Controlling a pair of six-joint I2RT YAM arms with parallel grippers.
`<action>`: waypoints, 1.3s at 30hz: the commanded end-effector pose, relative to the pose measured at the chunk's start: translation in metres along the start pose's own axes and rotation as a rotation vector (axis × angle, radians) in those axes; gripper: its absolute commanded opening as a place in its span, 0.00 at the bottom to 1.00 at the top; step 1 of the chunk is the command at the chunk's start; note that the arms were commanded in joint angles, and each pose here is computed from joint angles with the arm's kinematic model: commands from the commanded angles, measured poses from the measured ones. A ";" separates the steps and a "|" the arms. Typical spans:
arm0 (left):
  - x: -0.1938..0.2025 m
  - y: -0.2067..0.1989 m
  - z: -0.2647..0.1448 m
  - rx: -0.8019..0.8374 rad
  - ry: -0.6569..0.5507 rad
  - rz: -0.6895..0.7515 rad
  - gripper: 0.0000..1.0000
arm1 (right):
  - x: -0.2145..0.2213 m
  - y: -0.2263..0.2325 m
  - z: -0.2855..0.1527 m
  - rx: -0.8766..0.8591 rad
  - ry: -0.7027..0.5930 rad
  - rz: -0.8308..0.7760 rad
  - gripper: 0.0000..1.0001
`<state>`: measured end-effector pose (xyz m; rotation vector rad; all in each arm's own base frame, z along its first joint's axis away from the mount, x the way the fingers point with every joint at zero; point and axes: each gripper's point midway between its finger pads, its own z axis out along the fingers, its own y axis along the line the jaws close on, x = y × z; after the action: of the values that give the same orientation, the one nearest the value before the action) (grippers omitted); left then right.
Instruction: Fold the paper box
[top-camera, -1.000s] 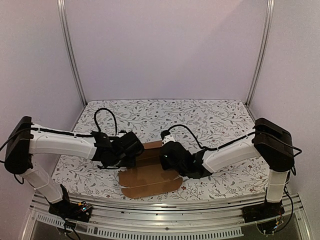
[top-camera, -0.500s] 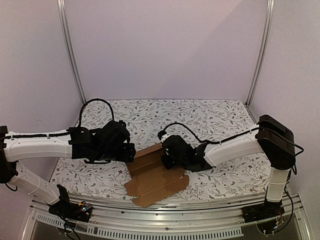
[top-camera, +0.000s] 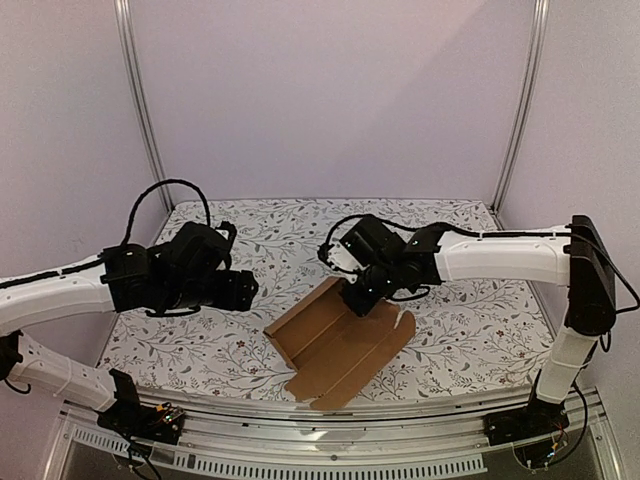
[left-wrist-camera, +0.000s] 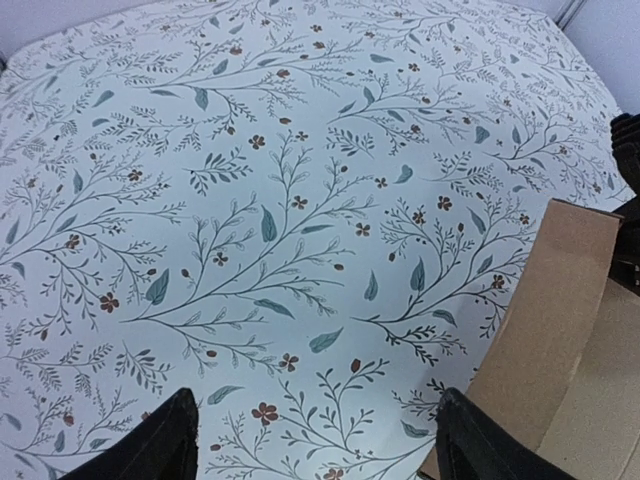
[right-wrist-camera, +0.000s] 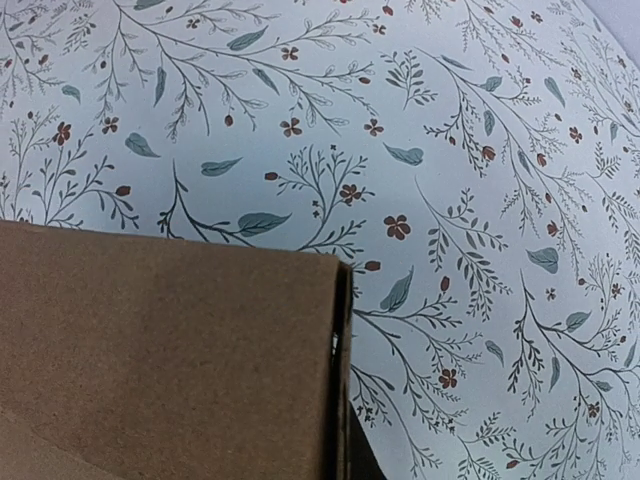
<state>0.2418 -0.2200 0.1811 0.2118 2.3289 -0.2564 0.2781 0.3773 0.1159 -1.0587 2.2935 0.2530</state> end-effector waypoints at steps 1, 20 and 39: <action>0.004 0.005 0.002 0.001 0.015 0.017 0.80 | 0.040 -0.004 -0.029 -0.082 0.244 -0.134 0.00; 0.020 -0.005 0.012 0.080 0.040 0.012 0.80 | 0.089 -0.027 -0.006 -0.131 0.647 -0.244 0.10; 0.025 -0.047 0.036 0.218 0.089 0.046 0.80 | 0.009 -0.044 -0.061 -0.011 0.305 -0.183 0.38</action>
<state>0.2308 -0.2477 0.1366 0.3384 2.4022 -0.3999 0.2652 0.3168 0.1074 -1.5572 2.5675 -0.0062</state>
